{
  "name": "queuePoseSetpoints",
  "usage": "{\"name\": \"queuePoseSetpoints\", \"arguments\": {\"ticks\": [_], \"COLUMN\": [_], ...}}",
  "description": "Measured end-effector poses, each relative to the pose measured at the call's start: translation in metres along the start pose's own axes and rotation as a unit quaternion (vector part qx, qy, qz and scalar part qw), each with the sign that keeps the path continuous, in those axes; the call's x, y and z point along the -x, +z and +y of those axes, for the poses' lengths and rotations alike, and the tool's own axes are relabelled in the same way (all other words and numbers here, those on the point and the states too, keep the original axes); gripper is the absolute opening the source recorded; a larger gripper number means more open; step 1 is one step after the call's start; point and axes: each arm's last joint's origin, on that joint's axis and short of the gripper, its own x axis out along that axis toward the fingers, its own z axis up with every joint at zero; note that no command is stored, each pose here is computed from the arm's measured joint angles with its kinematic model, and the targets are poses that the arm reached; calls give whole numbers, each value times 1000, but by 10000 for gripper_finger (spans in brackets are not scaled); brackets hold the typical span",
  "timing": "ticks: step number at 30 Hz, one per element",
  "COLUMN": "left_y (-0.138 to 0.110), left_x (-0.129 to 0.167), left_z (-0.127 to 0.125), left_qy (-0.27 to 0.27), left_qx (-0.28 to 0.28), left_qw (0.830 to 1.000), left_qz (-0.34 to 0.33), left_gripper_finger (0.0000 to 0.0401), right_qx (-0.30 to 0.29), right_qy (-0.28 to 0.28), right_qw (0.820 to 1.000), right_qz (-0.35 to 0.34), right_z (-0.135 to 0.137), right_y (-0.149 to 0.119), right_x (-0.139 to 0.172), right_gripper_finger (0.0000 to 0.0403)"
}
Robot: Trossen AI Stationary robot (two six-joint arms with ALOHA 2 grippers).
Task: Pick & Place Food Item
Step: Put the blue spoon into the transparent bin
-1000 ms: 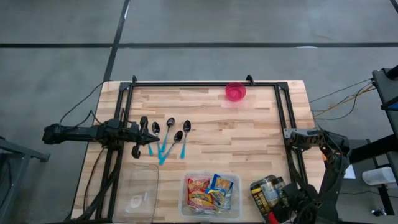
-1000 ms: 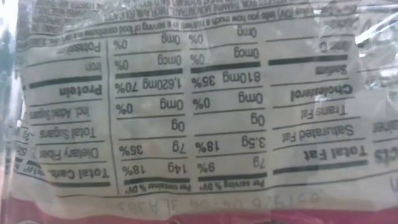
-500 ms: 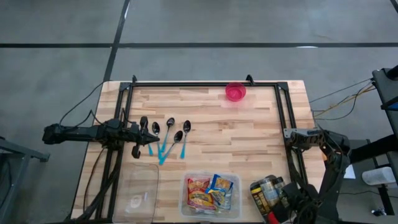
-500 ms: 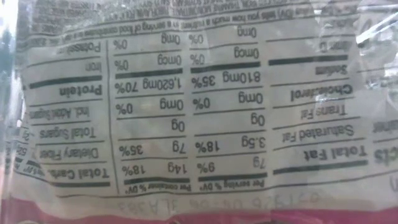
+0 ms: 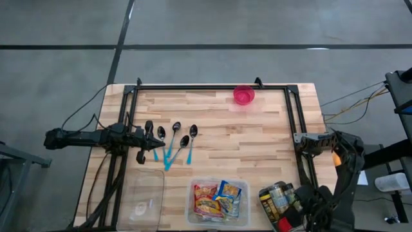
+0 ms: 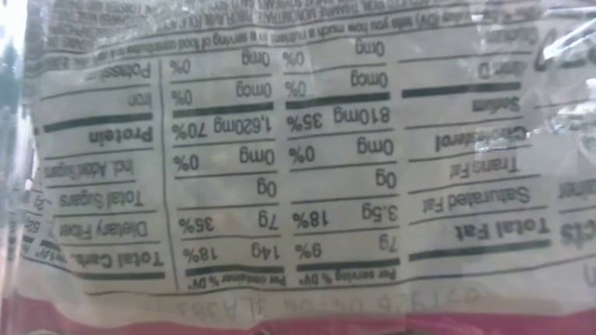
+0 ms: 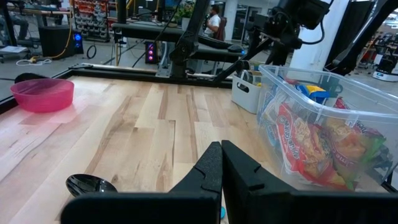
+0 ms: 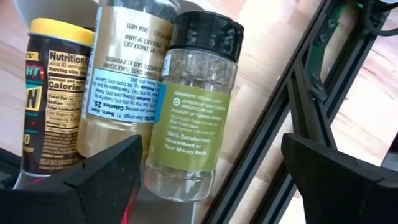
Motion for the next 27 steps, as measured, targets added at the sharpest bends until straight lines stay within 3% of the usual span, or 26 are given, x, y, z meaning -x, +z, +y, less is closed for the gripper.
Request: {"name": "queuePoseSetpoints", "arguments": {"ticks": [10, 18, 27], "left_y": [0, 0, 0], "left_x": [0, 0, 0], "left_z": [0, 0, 0], "left_qy": [0, 0, 0], "left_qx": [0, 0, 0], "left_qw": [1000, 1000, 1000], "left_qz": [0, 0, 0], "left_gripper_finger": [0, 0, 0], "right_qx": [8, 41, 19], "right_qy": [25, 66, 183], "right_qw": [1000, 997, 978], "right_qz": [13, -15, -98], "right_z": [-13, -33, -65], "right_y": [15, 40, 96], "right_x": [12, 13, 18], "right_gripper_finger": [381, 381, 381]}}
